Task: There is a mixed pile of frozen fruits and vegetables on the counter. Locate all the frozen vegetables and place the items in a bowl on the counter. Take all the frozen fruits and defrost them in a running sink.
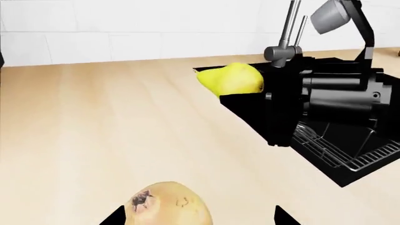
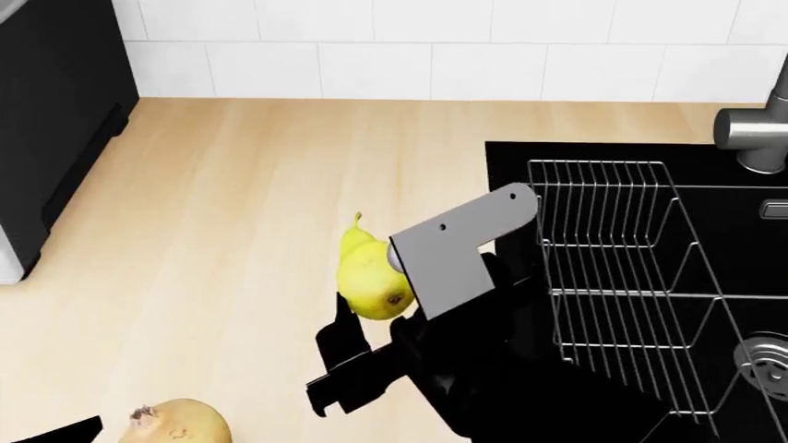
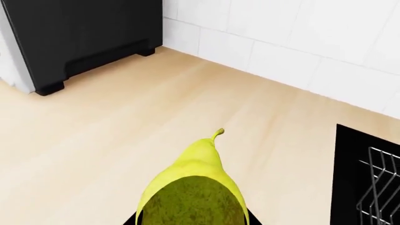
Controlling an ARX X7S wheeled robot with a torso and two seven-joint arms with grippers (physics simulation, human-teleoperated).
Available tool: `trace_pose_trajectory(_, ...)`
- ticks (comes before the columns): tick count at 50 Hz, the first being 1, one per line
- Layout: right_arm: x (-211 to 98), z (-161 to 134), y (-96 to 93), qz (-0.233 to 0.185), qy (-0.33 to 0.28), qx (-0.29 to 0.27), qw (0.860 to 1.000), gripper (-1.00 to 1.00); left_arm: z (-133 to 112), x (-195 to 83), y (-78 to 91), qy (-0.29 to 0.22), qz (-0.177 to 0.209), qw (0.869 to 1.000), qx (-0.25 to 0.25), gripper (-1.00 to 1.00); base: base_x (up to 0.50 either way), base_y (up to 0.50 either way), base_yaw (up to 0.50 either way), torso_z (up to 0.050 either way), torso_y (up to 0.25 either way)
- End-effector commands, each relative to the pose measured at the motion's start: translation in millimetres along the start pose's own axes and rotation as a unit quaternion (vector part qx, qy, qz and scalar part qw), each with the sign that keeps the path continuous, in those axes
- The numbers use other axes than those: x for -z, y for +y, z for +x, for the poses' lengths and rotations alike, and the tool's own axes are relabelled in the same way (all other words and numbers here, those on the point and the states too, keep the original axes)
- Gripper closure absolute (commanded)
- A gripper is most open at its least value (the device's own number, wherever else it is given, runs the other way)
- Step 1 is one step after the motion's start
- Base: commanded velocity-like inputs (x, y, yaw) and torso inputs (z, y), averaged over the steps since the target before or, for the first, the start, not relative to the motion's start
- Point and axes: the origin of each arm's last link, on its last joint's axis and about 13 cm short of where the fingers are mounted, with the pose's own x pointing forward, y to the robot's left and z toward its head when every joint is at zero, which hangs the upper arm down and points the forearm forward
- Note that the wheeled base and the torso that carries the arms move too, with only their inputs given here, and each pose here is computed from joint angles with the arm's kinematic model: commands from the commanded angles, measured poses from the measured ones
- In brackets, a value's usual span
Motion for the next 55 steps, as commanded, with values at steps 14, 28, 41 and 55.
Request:
trace_pose_trajectory(14, 1.4, -11.3, -1.3, -0.015, -0.011, 0.013, 1.0, 1.0, 15.4, 7.1, 5.4, 0.024, 0.02, 0.998, -0.053, -1.0, 0.0, 0.0, 0.0, 0.0, 0.0)
trace_pose_trajectory(28, -1.7, -16.4, -2.1, -0.012, -0.02, 0.02, 1.0, 1.0, 32.5, 16.1, 11.6, 0.046, 0.028, 0.997, -0.061, -1.0, 0.0, 0.0, 0.0, 0.0, 0.0)
trace_pose_trajectory(41, 3.5, -15.9, 0.4, -0.01, -0.016, 0.015, 1.0, 1.0, 46.6, 28.1, 12.8, 0.075, 0.021, 0.996, -0.046, -1.0, 0.0, 0.0, 0.0, 0.0, 0.0)
trace_pose_trajectory(55, 7.6, -14.8, 1.0, -0.005, -0.013, 0.013, 1.0, 1.0, 51.8, 36.7, 13.4, 0.095, 0.013, 0.995, -0.034, -1.0, 0.0, 0.0, 0.0, 0.0, 0.0)
